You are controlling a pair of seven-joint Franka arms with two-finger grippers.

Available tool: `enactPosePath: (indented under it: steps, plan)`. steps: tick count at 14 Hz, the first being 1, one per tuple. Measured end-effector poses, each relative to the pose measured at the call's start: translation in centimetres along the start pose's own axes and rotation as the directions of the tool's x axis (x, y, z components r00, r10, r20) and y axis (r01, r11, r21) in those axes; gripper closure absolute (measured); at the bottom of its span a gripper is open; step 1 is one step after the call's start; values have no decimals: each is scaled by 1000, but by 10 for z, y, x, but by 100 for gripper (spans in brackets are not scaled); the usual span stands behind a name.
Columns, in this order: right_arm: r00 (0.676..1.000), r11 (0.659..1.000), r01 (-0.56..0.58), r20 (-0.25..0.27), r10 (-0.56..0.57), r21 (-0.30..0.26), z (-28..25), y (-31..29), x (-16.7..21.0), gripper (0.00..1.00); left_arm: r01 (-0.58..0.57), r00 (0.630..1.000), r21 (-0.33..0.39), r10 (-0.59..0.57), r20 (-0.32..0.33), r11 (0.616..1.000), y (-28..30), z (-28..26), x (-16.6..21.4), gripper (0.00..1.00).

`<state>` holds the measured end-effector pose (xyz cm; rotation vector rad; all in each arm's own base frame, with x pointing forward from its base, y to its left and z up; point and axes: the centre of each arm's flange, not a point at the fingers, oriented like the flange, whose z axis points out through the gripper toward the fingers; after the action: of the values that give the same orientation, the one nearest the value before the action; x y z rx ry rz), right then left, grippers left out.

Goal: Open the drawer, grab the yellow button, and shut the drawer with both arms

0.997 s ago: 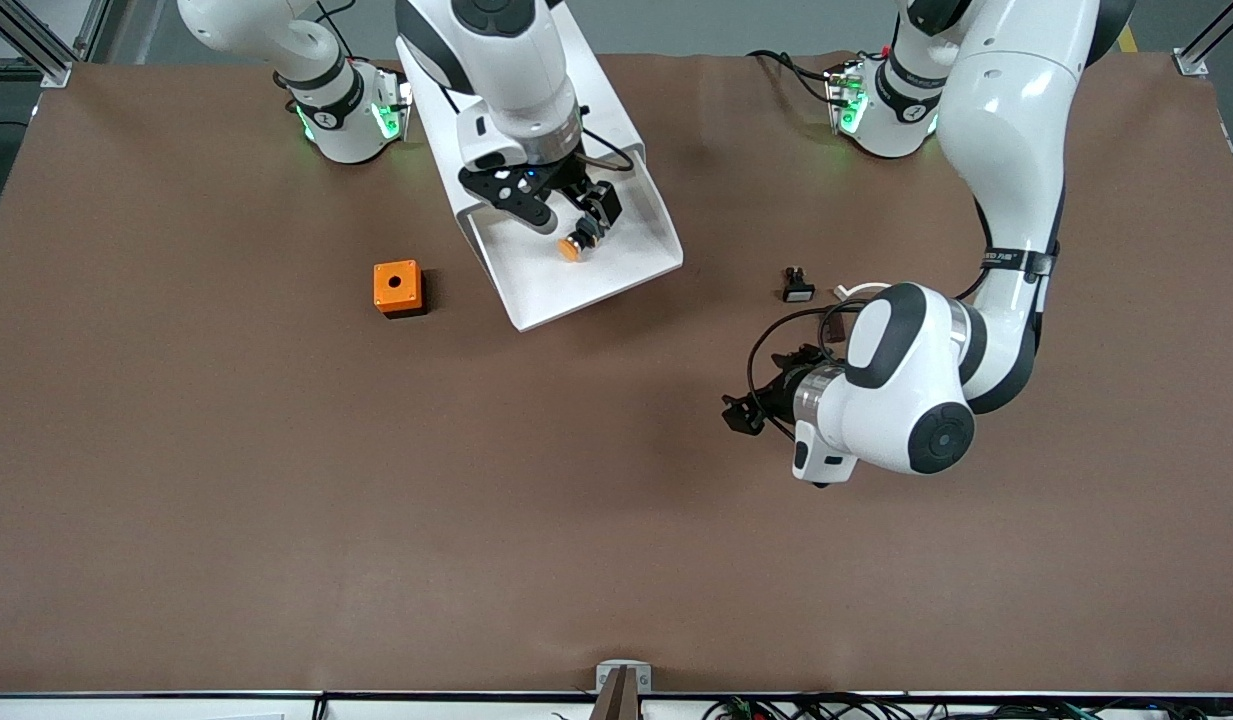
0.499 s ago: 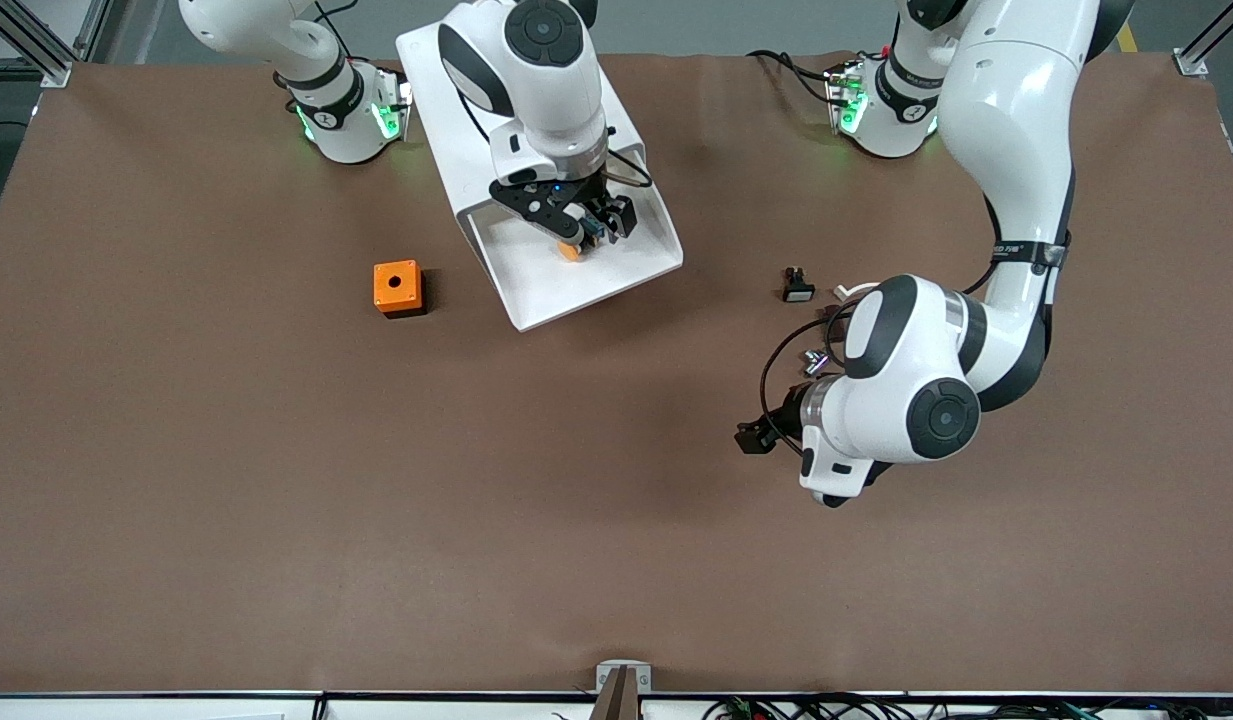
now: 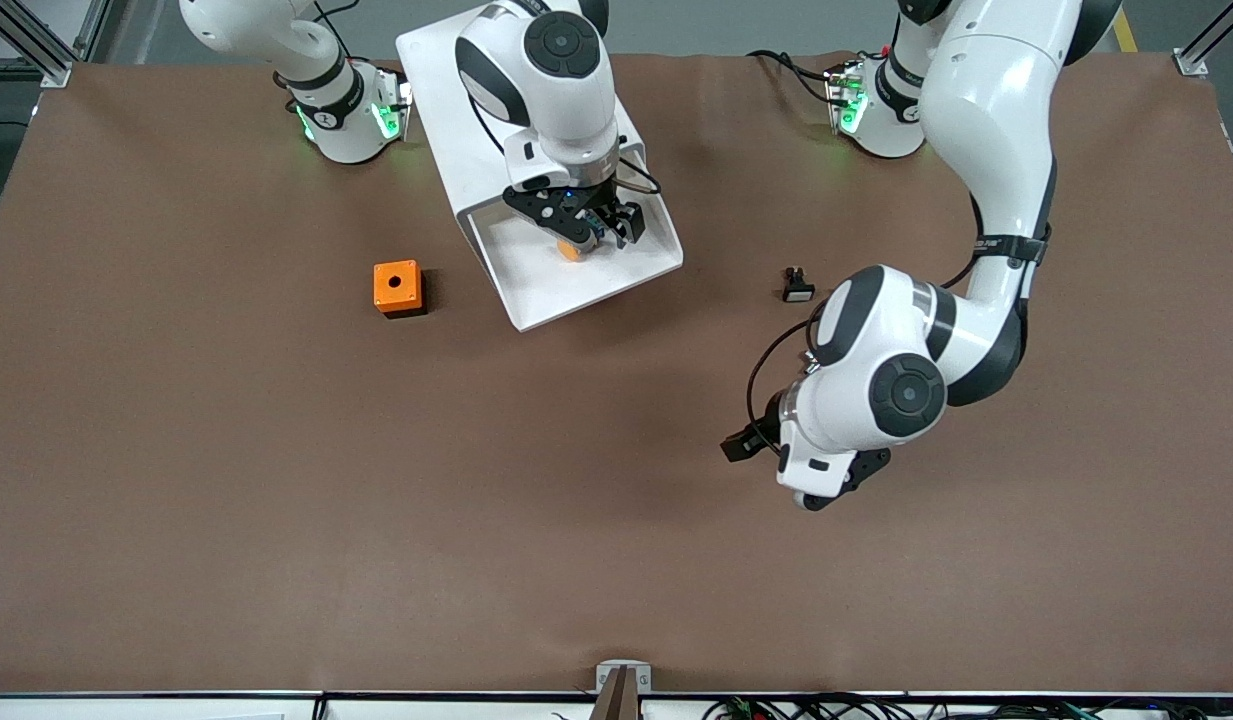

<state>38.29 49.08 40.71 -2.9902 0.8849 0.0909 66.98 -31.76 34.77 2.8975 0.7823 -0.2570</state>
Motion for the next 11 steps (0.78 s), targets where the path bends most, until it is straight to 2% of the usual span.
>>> enactPosePath:
  steps: [6,7,8,11]
  plan:
    - [1000,1000,1,-2,-1,-12,10,-6,-1,7,-23,998,-69,19,-55,997,11,-25,-8,0]
    - [1000,1000,0,-3,0,-10,9,-6,0,15,-29,998,-77,25,-59,997,12,-33,-13,0]
    - [1000,1000,1,-5,-1,-9,9,-6,0,17,-33,998,-82,28,-63,996,12,-39,-17,0]
    - [1000,1000,7,-27,-7,-10,8,-6,4,17,-37,996,-110,27,-90,993,6,-48,-26,0]
